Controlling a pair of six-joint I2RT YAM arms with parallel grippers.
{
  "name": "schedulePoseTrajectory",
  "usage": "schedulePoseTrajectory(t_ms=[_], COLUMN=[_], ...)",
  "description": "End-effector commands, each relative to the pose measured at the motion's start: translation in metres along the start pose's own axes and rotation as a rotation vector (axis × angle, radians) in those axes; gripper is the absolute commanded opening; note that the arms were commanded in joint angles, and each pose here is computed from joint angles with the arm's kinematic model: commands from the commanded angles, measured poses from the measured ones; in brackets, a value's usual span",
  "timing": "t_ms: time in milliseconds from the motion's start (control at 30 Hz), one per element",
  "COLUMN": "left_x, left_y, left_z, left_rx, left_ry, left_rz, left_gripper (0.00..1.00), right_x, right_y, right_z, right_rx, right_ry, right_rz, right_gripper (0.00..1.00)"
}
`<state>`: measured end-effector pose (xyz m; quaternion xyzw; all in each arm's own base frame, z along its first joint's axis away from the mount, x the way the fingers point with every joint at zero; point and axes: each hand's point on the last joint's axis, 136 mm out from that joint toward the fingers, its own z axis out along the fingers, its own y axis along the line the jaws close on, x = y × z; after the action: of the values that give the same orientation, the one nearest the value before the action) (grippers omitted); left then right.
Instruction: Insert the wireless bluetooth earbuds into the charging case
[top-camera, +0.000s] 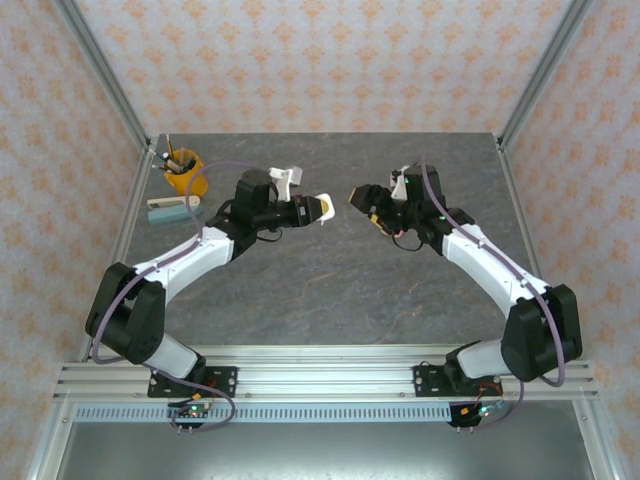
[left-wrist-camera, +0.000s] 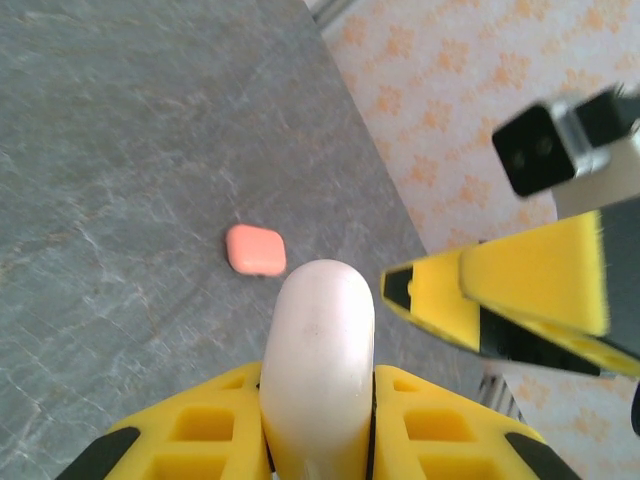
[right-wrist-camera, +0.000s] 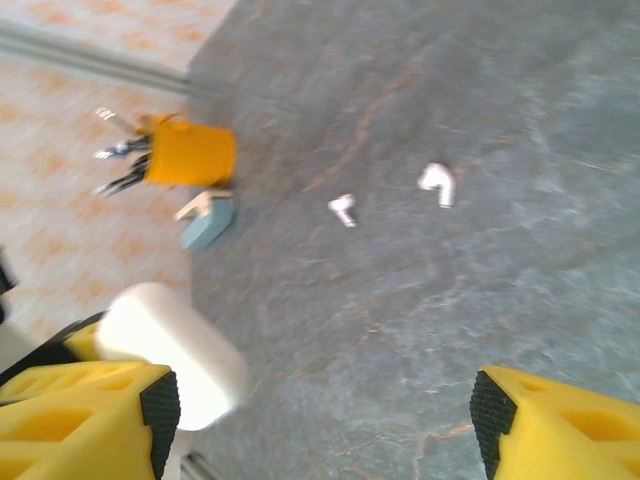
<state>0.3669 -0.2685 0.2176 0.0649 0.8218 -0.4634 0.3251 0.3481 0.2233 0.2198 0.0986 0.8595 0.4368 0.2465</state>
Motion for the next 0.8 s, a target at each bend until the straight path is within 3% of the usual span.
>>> schedulePoseTrajectory(t_ms=[0,467,767], left_x=[0.012,-0.009,-0.024], left_y=[-0.023,-0.042,-0.072], left_z=[-0.009,-0.018,-0.039], left_rx=[0.067,0.078,0.127], left_ry=[0.105,0.062,0.023], left_rz=[0.053,0.083,0.126], left_gripper=[0.00,0.00,0.00], right_x=[0.003,0.035,0.021], right_y=[0.040,0.035,-0.025], right_z=[-0.006,0.018,0.037], right_rx=[-0.182,-0.202,-0.064], right_ry=[0.018,0.121,0.057], right_rz=[-0.163,-0.174,-0.066], right_gripper=[0.76,0.69,0.63])
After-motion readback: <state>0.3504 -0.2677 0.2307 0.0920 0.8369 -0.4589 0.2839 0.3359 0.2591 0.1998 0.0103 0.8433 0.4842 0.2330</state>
